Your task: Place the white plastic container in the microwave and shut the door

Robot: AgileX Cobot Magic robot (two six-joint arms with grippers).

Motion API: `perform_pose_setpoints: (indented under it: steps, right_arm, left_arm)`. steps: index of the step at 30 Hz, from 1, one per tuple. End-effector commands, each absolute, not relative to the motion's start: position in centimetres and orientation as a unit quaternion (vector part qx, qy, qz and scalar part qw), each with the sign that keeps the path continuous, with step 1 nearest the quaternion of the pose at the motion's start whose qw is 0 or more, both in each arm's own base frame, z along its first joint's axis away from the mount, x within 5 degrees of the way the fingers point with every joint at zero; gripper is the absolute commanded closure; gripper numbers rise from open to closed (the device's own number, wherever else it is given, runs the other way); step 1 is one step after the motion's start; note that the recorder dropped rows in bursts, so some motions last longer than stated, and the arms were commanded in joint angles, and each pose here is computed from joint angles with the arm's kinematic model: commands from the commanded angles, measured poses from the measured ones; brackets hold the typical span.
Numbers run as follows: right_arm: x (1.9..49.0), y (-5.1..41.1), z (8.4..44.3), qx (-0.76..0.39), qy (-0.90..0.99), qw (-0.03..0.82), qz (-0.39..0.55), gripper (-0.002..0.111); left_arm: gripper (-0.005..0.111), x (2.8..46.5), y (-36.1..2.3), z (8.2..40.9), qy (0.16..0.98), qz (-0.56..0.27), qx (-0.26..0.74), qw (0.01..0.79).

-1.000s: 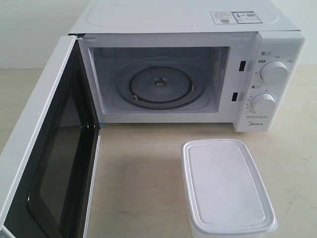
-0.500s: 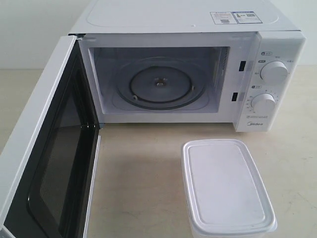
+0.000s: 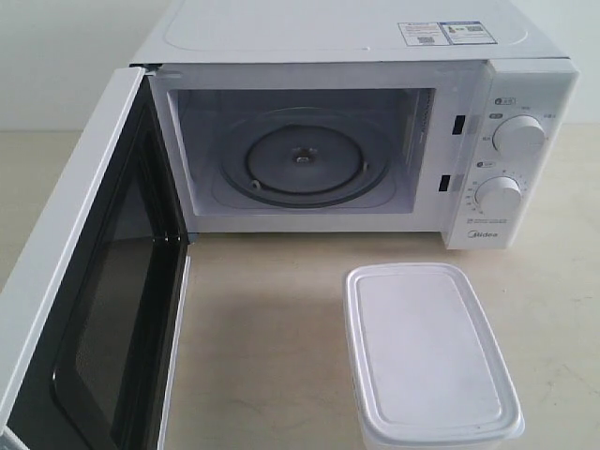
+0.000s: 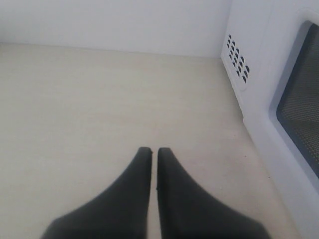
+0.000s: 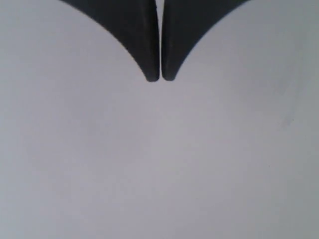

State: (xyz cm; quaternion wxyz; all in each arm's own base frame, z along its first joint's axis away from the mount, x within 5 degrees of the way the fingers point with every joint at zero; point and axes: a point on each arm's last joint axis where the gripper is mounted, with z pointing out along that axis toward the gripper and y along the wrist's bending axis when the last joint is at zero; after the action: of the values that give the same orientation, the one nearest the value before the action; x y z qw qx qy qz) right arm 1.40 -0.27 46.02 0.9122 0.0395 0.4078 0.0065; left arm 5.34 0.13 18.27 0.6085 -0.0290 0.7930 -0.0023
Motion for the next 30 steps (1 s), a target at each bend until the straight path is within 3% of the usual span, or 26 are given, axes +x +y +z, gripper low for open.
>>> perform_pose_setpoints:
  steps: [1,6,12,21,30]
  right_arm:
    - [3.5,-0.5,49.8,0.020,0.405,0.913,-0.047,0.108]
    - [7.0,-0.8,52.1,0.023,0.397,0.916,-0.051,0.108]
    - [13.7,-1.2,50.2,0.024,0.496,0.867,-0.042,0.108]
    - [21.7,-1.3,40.2,0.084,0.759,0.644,0.040,0.108]
    - [21.0,-0.1,26.8,0.143,0.896,0.403,0.116,0.108]
  left_arm:
    - [0.102,5.3,0.1,18.2,0.792,-0.005,-0.033,0.609]
    - [0.102,5.3,0.1,18.2,0.792,-0.005,-0.033,0.609]
    - [0.102,5.3,0.1,18.2,0.792,-0.005,-0.033,0.610]
    - [0.102,5.3,0.1,18.2,0.792,-0.005,-0.033,0.610]
    - [0.102,5.3,0.1,18.2,0.792,-0.005,-0.033,0.610]
